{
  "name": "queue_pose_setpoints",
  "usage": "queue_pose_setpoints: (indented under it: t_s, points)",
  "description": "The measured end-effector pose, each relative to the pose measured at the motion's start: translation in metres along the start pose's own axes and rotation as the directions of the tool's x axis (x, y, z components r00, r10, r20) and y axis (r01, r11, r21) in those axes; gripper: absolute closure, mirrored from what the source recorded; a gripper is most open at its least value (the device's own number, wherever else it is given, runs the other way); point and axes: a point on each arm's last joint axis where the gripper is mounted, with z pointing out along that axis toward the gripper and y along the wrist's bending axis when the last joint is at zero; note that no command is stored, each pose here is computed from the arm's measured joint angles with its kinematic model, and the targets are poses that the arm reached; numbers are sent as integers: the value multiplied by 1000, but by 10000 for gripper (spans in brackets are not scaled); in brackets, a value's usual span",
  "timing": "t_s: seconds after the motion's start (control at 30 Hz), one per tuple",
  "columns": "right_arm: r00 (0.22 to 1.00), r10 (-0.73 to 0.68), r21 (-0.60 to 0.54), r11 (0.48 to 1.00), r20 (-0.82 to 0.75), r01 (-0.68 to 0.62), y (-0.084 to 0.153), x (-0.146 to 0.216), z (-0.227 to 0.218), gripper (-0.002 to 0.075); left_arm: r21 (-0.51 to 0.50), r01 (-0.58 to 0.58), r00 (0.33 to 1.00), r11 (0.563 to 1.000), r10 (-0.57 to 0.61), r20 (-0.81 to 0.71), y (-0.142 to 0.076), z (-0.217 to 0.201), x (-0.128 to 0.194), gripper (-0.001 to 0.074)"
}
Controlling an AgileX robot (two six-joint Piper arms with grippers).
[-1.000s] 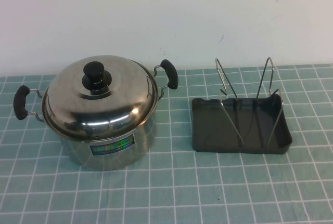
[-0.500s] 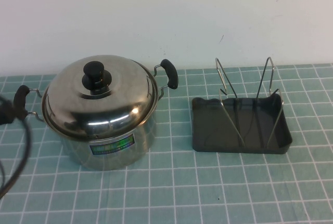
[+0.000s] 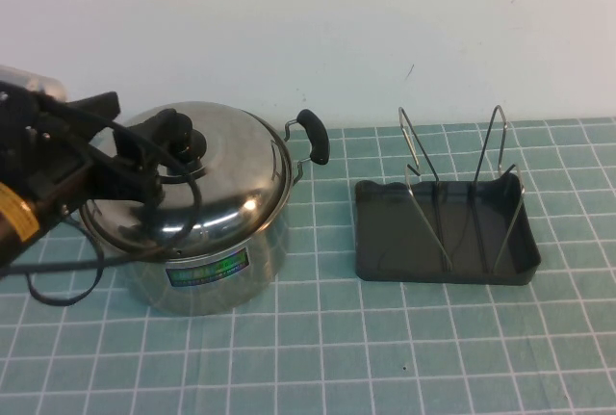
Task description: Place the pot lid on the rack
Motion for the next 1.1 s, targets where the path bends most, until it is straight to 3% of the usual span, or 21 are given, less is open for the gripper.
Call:
queue_pose_setpoints:
  t_s: [0.3, 0.53, 0.77, 0.87, 1.1]
  points:
    - [998, 68, -49, 996, -5, -68, 4, 0, 0, 727, 27, 1, 997, 1000, 1, -82, 14, 32, 18, 215]
    - [993, 114, -93, 989, 9, -113, 8, -2, 0, 727, -1, 27, 989, 1000, -27, -145, 22, 43, 34, 313]
    - [995, 93, -129, 988, 41, -87, 11, -5, -1, 727, 35, -24, 988, 999, 29, -153, 14, 53, 42, 342]
    - [994, 103, -139, 986, 48, -95, 12, -6, -1, 727, 34, -67, 988, 997, 71, -140, 11, 56, 41, 402]
    - [991, 111, -177, 979, 69, -98, 15, -8, -2, 727, 44, -114, 985, 992, 119, -121, 7, 57, 40, 400]
